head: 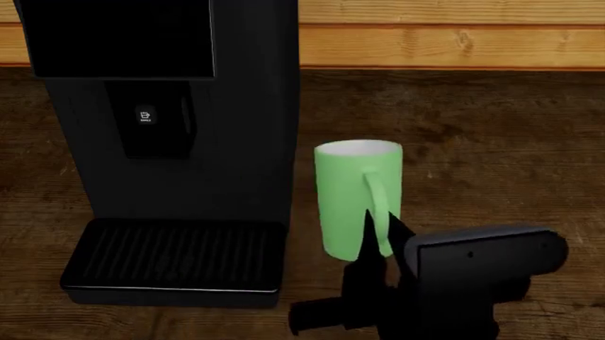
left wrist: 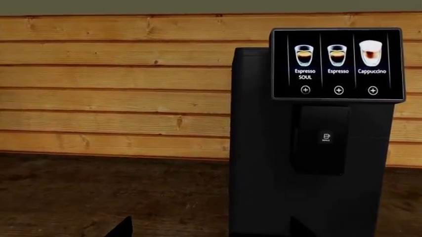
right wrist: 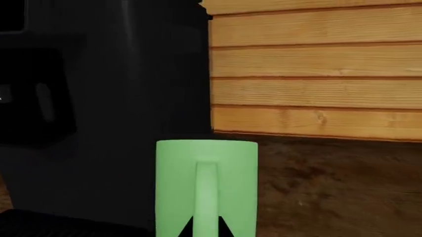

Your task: Pick the mug from under the coffee machine dispenser and place it on the counter.

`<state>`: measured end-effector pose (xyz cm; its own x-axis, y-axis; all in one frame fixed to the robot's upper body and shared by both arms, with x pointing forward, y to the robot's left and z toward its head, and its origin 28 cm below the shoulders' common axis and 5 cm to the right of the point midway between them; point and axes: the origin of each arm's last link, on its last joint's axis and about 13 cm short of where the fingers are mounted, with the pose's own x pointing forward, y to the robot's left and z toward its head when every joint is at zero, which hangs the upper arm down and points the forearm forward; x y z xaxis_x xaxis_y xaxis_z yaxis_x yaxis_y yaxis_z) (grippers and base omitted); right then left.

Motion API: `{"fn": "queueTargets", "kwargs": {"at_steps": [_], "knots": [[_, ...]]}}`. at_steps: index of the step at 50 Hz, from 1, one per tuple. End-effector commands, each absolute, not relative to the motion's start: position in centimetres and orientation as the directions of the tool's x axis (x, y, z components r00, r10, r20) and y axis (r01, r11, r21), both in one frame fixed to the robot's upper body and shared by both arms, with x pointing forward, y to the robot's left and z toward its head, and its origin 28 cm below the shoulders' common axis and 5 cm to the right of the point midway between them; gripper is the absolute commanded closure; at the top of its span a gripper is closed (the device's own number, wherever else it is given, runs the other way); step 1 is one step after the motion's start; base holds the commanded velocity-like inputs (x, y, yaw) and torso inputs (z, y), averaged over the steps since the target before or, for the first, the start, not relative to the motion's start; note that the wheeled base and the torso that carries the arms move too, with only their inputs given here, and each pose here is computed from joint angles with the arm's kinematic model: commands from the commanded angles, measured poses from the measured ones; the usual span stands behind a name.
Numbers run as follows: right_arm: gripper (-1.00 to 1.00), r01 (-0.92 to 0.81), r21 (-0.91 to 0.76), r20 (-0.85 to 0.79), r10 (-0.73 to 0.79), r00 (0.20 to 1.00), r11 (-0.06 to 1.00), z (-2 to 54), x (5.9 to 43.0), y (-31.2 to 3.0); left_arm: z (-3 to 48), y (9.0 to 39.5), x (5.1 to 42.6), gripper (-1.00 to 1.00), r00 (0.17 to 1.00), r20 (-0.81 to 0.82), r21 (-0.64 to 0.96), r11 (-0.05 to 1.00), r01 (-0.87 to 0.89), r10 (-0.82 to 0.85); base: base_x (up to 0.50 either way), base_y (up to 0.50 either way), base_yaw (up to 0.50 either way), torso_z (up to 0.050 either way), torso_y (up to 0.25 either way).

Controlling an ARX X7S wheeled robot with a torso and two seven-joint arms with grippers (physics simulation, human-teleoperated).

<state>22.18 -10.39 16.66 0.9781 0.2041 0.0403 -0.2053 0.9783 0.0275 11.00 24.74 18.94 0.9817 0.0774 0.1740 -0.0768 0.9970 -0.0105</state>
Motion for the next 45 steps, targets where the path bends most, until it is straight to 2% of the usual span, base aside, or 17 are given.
{"fn": "queueTargets", "kwargs": {"at_steps": [1, 23, 31, 45], "knots": [[1.00, -0.085, 0.039, 0.085, 0.081, 0.993, 0.996, 15.9, 23.7, -12.6, 18.9, 24.7, 11.1, -1.00, 0.982, 0.172, -0.008, 0.997, -0.076, 0.077, 0.00, 0.00, 0.00, 0.000, 0.010], [1.00, 0.041, 0.001, 0.110, -0.041, 0.993, 0.999, 9.2, 24.7, -14.3, 18.6, 24.7, 11.1, -1.00, 0.983, 0.165, -0.006, 0.997, -0.078, 0.078, 0.00, 0.00, 0.00, 0.000, 0.000], [1.00, 0.070, -0.012, 0.138, -0.068, 0.988, 0.997, 8.8, 24.5, -14.5, 18.6, 24.7, 11.1, -1.00, 0.983, 0.165, -0.005, 0.997, -0.078, 0.077, 0.00, 0.00, 0.00, 0.000, 0.001], [1.00, 0.092, -0.012, 0.095, -0.090, 0.991, 0.996, 6.8, 24.4, -14.7, 18.7, 24.7, 11.1, -1.00, 0.983, 0.165, -0.005, 0.997, -0.078, 0.077, 0.00, 0.00, 0.00, 0.000, 0.000]]}}
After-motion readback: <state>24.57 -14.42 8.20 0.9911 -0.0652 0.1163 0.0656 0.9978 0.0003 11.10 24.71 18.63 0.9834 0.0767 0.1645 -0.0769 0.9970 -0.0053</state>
